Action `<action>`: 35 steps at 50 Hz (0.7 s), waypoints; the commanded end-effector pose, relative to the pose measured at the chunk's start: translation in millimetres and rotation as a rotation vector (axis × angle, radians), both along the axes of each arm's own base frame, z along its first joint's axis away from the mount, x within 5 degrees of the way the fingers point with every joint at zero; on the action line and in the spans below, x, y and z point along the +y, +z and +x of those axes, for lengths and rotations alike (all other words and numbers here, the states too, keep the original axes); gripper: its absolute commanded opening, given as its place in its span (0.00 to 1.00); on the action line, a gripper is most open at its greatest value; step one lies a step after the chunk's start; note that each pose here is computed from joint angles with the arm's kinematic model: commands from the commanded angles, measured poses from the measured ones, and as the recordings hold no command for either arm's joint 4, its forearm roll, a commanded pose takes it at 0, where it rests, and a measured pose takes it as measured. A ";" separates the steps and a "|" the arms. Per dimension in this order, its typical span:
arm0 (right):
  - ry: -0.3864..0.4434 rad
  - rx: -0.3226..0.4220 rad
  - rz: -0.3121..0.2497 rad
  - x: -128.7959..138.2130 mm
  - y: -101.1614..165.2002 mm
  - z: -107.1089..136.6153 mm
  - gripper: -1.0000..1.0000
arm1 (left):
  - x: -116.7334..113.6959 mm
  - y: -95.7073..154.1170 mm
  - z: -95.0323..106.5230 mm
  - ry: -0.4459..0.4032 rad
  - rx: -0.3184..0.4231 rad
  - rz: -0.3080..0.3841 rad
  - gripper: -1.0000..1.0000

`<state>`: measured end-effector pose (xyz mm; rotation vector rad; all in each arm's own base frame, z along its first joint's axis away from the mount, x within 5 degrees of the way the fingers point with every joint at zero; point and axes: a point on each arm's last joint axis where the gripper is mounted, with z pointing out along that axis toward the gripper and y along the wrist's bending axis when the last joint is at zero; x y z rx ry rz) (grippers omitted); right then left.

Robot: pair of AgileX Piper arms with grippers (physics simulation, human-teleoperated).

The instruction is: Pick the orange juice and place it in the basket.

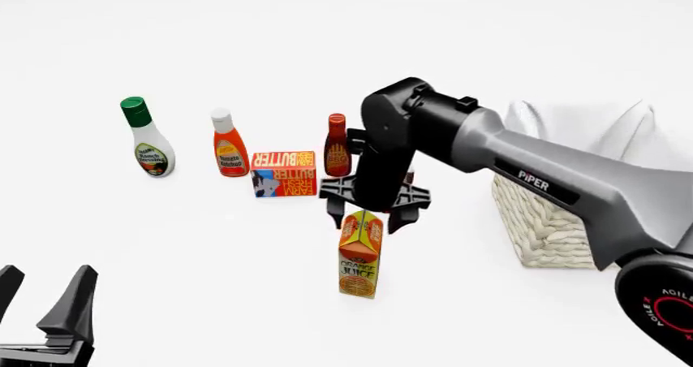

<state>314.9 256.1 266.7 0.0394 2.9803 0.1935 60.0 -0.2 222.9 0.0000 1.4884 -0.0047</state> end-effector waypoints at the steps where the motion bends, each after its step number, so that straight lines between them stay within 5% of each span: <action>1: 0.002 -0.002 0.008 6.3 5.4 -8.7 1.00 | 0.0 -0.1 0.4 0.000 0.000 0.000 1.00; 35: -0.005 0.020 -0.012 6.9 -17.0 -1.5 1.00 | 0.0 -1.7 0.7 0.000 -0.001 0.000 1.00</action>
